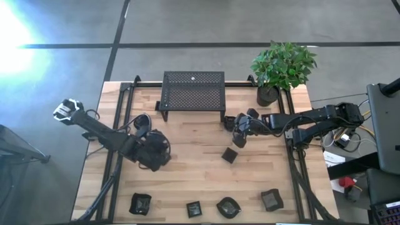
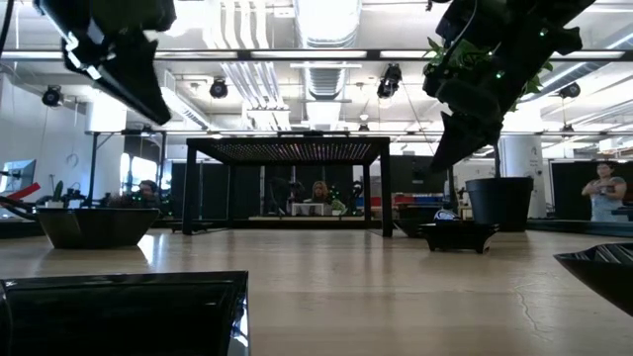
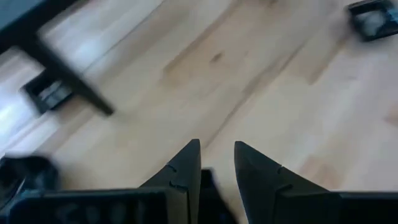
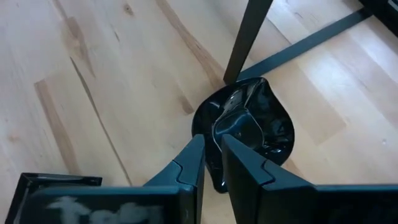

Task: Pick & Place Mini shaped plates
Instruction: Stack the black leaf shaped plate on top of the other black leaf shaped plate

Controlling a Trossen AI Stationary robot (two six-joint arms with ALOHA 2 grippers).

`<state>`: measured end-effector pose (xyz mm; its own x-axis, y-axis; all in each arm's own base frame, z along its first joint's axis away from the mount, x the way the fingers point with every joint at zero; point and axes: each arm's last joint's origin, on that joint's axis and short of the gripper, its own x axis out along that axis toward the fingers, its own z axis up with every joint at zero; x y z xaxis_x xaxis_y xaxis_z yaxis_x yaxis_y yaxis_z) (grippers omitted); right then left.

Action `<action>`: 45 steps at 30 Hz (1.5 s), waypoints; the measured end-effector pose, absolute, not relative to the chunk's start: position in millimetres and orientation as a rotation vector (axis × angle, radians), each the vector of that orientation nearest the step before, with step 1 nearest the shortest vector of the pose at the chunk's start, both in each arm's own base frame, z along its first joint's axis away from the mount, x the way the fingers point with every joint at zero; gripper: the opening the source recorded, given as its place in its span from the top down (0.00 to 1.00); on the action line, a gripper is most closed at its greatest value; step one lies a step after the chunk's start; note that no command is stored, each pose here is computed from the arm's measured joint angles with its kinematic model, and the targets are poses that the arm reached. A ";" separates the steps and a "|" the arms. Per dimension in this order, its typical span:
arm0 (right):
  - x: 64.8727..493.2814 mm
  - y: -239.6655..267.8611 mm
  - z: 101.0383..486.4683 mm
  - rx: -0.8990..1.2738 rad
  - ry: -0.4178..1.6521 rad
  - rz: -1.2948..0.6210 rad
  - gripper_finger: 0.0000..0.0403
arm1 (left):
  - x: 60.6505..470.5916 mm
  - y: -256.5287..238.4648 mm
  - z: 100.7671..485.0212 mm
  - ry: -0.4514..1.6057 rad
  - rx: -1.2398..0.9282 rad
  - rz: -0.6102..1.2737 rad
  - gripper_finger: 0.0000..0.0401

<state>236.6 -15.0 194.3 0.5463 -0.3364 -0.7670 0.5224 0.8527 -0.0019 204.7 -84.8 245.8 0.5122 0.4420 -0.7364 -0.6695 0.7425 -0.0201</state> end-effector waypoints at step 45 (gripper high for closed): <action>237.1 -14.4 194.8 0.226 0.859 -0.480 0.87 | 165.8 26.7 160.5 1.054 -0.515 1.261 0.77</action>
